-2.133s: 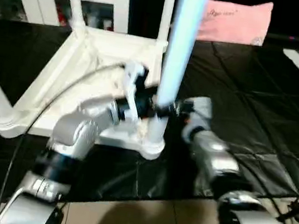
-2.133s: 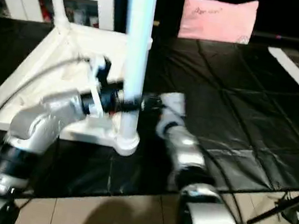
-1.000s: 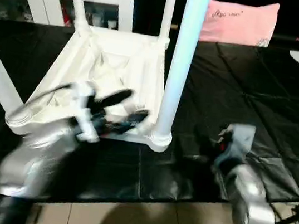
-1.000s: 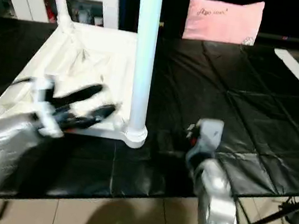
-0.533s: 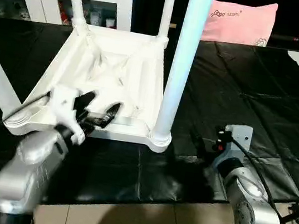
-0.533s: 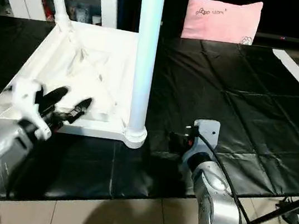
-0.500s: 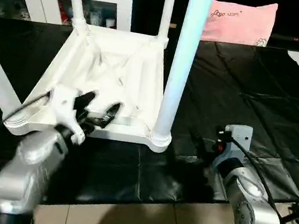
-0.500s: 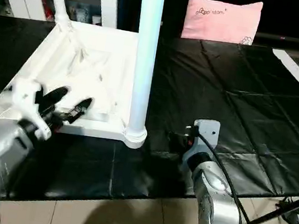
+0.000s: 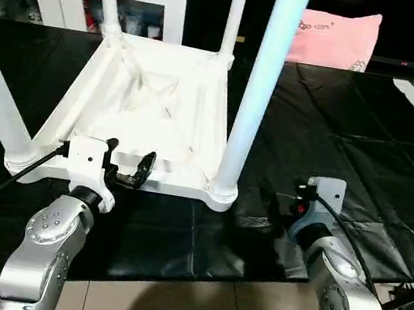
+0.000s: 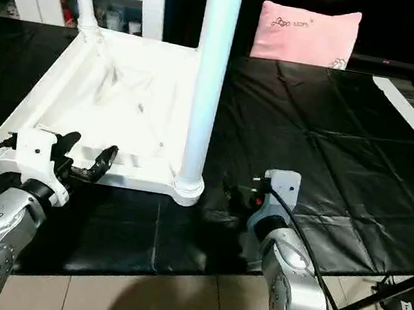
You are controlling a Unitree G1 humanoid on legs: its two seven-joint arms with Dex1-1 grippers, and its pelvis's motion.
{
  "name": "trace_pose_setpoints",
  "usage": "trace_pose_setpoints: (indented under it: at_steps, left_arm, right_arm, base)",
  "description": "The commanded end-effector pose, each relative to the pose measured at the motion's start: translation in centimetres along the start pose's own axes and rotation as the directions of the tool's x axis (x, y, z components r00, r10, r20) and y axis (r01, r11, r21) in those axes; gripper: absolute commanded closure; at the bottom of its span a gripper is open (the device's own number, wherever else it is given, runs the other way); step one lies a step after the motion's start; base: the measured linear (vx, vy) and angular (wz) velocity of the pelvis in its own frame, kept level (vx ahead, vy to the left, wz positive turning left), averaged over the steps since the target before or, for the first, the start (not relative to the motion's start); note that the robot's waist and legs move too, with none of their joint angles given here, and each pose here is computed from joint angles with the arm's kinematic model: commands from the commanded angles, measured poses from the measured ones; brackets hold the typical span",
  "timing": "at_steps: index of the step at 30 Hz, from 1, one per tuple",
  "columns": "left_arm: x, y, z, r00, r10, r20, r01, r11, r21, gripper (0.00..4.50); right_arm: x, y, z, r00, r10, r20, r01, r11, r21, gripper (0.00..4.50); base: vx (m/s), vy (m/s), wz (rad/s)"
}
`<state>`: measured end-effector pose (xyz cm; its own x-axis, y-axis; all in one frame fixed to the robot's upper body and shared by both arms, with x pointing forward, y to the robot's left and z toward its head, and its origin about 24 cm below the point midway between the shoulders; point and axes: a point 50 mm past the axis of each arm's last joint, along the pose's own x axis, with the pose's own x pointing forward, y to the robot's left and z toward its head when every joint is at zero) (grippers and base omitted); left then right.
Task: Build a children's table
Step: Rotate table base
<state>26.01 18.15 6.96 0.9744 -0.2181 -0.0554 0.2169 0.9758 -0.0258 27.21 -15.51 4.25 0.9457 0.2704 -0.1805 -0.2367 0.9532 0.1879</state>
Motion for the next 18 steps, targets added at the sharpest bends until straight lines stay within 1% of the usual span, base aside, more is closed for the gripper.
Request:
trace_pose_setpoints:
  at_steps: [1, 3, 5, 6, 8, 10, 11, 12, 13, 15, 17, 18]
  left_arm:
    - [0.4, -0.2, 0.3, 1.000, -0.020, 0.010, 0.020, 1.000, 0.023, 0.05]
    - [0.8, -0.4, 0.5, 0.997, -0.081, 0.001, 0.081, 0.996, 0.039, 0.05]
    - [1.4, -0.9, 0.5, 0.976, -0.213, -0.035, 0.215, 0.974, 0.074, 0.05]
    - [1.5, -1.0, 0.5, 0.970, -0.238, -0.047, 0.241, 0.967, 0.084, 0.05]
    - [1.9, -1.1, 0.4, 0.935, -0.337, -0.112, 0.351, 0.927, 0.136, 0.05]
    - [2.3, -1.0, 0.5, 0.893, -0.416, -0.171, 0.441, 0.884, 0.155, 0.05]
    - [2.7, -1.0, 0.6, 0.866, -0.458, -0.202, 0.491, 0.856, 0.165, 0.05]
    - [3.4, -0.9, 1.0, 0.828, -0.505, -0.246, 0.550, 0.816, 0.177, 0.05]
    - [3.8, -0.8, 1.1, 0.804, -0.525, -0.279, 0.581, 0.793, 0.182, 0.05]
    - [4.2, -0.7, 1.3, 0.784, -0.539, -0.309, 0.605, 0.775, 0.183, 0.05]
    - [4.9, -0.8, 1.5, 0.716, -0.583, -0.383, 0.680, 0.706, 0.196, 0.05]
    - [5.4, -0.8, 1.7, 0.671, -0.603, -0.431, 0.721, 0.667, 0.190, 0.05]
  right_arm:
    - [-0.2, -0.2, 0.7, 1.000, -0.004, 0.024, 0.005, 0.999, -0.048, 0.00]
    - [0.0, -0.4, 0.8, 1.000, 0.001, 0.016, 0.001, 0.996, -0.094, 0.00]
    - [0.2, -0.8, 1.1, 1.000, 0.014, 0.016, -0.011, 0.990, -0.141, 0.00]
    - [0.3, -0.9, 1.2, 1.000, 0.016, 0.016, -0.013, 0.989, -0.149, 0.00]
    - [0.4, -1.1, 1.5, 0.999, 0.040, 0.018, -0.036, 0.980, -0.194, 0.00]
    - [0.5, -1.4, 1.8, 0.997, 0.080, 0.000, -0.078, 0.969, -0.234, 0.00]
    - [0.5, -1.4, 2.0, 0.993, 0.115, -0.017, -0.116, 0.960, -0.255, 0.00]
    - [0.5, -1.5, 2.2, 0.985, 0.164, -0.045, -0.170, 0.945, -0.279, 0.00]
    - [0.4, -1.6, 2.4, 0.979, 0.196, -0.063, -0.206, 0.935, -0.288, 0.00]
    - [0.2, -1.6, 2.6, 0.965, 0.248, -0.090, -0.263, 0.919, -0.294, 0.00]
    - [-0.1, -1.5, 2.8, 0.944, 0.307, -0.121, -0.329, 0.893, -0.306, 0.00]
    - [-0.4, -1.5, 3.0, 0.928, 0.345, -0.141, -0.372, 0.874, -0.311, 0.00]
  base:
    - [0.000, 0.000, 0.00]
    - [0.000, 0.000, 0.00]
    - [0.000, 0.000, 0.00]
    - [0.000, 0.000, 0.00]
    - [0.000, 0.000, 0.00]
    - [0.000, 0.000, 0.00]
    - [0.000, 0.000, 0.00]
    - [0.000, 0.000, 0.00]
    - [0.000, 0.000, 0.00]
    - [0.000, 0.000, 0.00]
    - [0.000, 0.000, 0.00]
    - [0.000, 0.000, 0.00]
